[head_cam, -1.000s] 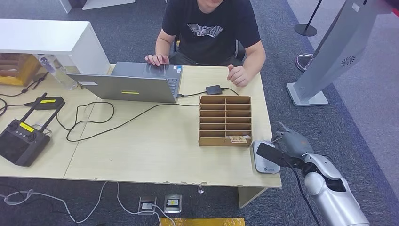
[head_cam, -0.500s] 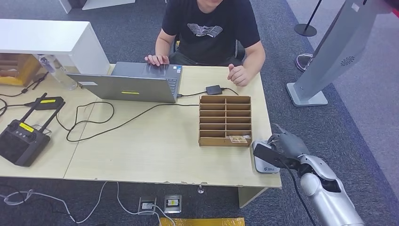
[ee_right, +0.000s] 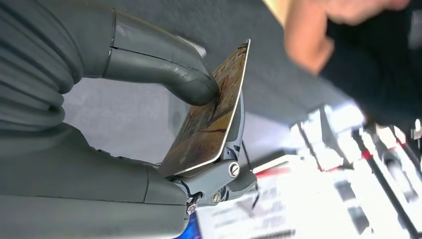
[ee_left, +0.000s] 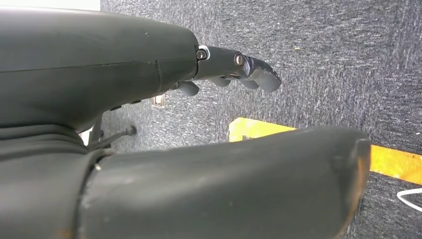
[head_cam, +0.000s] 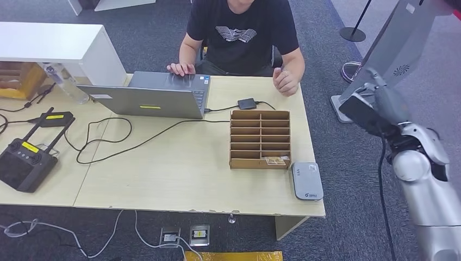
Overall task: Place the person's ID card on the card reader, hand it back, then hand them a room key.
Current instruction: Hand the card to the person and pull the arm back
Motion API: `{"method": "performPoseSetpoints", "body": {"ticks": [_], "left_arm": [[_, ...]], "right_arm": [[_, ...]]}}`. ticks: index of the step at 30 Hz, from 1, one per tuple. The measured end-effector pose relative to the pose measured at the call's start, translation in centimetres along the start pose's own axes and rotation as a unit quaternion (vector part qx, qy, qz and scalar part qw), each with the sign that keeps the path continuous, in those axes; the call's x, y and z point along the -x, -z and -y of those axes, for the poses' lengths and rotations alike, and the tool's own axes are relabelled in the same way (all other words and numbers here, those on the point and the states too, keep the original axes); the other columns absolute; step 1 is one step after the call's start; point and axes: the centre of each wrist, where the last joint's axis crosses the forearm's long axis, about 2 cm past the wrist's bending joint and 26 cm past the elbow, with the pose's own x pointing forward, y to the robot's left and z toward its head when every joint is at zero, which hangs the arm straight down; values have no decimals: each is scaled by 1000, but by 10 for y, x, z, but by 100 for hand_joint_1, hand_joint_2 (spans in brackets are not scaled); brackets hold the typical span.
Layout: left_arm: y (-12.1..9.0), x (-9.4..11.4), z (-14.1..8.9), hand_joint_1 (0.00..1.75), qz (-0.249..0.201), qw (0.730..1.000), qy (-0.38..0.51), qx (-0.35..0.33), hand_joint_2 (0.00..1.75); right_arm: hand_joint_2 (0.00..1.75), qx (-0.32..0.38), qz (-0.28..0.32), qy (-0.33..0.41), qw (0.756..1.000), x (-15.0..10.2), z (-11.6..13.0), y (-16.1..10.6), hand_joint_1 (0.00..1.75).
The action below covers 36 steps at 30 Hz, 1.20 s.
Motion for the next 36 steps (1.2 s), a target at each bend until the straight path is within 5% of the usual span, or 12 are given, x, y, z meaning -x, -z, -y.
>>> {"method": "performPoseSetpoints", "body": {"ticks": [3, 8, 18, 26, 31, 32, 35, 36], "left_arm": [[0, 0, -4, 0, 0, 1000, 4, 2, 0], [0, 0, -9, 0, 1, 1000, 13, 2, 0], [0, 0, -10, 0, 5, 1000, 23, 3, 0], [0, -1, -10, 0, 7, 1000, 26, 4, 0], [0, -2, -10, 0, 7, 999, 30, 10, 0], [0, -2, -10, 0, 6, 999, 30, 10, 0], [0, -2, -10, 0, 4, 999, 30, 11, 0], [0, -2, -10, 0, 3, 999, 31, 12, 0]], "right_arm": [[175, 38, -5, 8, 999, 6, 25, -2, 175], [175, 45, -6, 9, 999, 6, 31, -5, 175], [175, 35, 33, 21, 999, -19, -18, 3, 175], [175, 37, 43, 21, 998, -25, -32, 7, 175], [175, 16, 48, 35, 998, -47, -79, 34, 175], [175, 13, 47, 34, 998, -48, -81, 36, 168], [175, 4, 42, 27, 999, -49, -88, 41, 48], [131, 1, 40, 24, 999, -49, -90, 42, 11]]}}
